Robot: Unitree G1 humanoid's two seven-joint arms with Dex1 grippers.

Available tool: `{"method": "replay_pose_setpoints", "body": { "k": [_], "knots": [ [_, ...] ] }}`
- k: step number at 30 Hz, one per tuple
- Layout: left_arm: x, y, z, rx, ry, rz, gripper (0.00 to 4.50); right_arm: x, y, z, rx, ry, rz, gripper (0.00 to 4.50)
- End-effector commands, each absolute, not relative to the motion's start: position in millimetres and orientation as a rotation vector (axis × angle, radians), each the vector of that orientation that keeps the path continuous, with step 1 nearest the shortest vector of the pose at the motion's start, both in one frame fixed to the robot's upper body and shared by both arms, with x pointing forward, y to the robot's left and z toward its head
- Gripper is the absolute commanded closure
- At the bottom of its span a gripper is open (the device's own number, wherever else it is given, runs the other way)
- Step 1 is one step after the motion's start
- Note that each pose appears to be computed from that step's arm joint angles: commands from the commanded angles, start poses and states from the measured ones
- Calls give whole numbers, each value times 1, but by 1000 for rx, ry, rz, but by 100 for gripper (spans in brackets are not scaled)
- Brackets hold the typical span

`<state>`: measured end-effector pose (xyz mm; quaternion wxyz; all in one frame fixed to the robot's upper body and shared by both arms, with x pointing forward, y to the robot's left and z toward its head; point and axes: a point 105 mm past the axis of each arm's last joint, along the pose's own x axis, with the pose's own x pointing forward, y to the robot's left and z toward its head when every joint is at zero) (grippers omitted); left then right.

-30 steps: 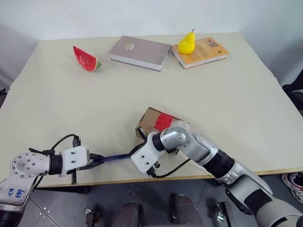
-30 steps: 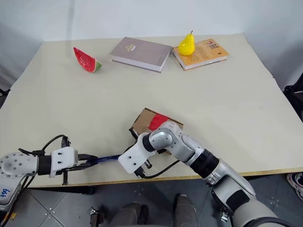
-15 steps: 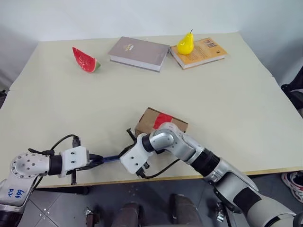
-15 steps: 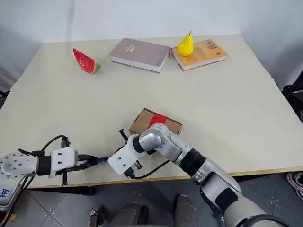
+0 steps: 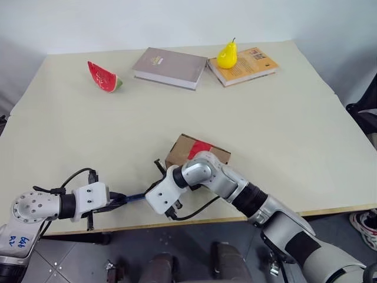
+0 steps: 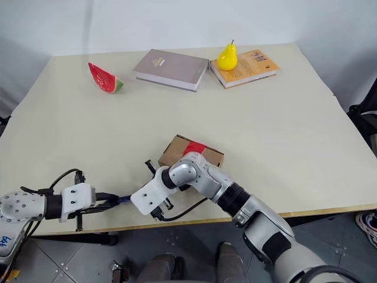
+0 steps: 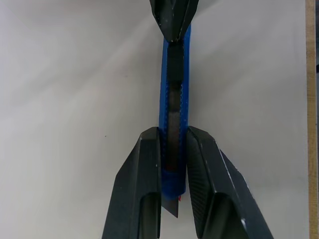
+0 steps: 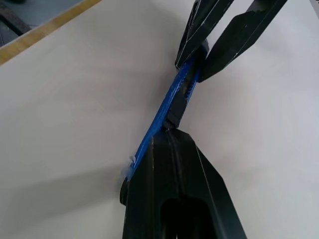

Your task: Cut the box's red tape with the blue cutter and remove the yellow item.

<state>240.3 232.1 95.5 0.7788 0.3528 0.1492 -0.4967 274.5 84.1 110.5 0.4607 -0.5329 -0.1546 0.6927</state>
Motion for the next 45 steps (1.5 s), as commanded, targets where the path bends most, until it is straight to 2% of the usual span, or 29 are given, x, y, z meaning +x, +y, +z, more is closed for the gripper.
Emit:
{"method": "replay_pose_setpoints", "body": {
  "k": [1, 7, 9, 10, 12, 18, 20, 23, 24, 30, 34, 40, 45],
  "knots": [
    [236, 228, 81, 736, 353, -1088, 412, 267, 92, 118, -1245, -408, 1714, 448],
    [241, 232, 95, 712, 276, -1005, 412, 271, 73, 174, -936, -348, 1662, 448],
    [245, 234, 110, 657, 199, -938, 412, 279, 50, 193, -846, -268, 1631, 448],
    [248, 236, 119, 638, 157, -902, 412, 284, 36, 201, -807, -219, 1604, 432],
    [251, 239, 131, 625, 103, -855, 412, 292, 17, 212, -736, -139, 1557, 389],
    [270, 242, 176, 645, -122, -726, 412, 317, -20, 256, -491, 3, 1376, 196],
    [278, 234, 191, 637, -229, -708, 412, 320, -25, 273, -386, 21, 1351, 120],
    [289, 218, 196, 679, -305, -719, 412, 323, -31, 289, -273, 60, 1324, 17],
    [292, 212, 196, 705, -328, -730, 412, 322, -32, 292, -252, 75, 1325, 7],
    [309, 177, 190, 843, -449, -819, 412, 327, -37, 302, -106, 209, 1284, 7],
    [319, 165, 195, 858, -519, -806, 412, 335, -34, 301, -56, 286, 1249, 7],
    [331, 148, 212, 889, -664, -703, 412, 344, -28, 275, -27, 403, 1204, 7],
    [333, 144, 214, 886, -692, -675, 412, 348, -19, 273, 40, 418, 1207, 7]
  ]
}}
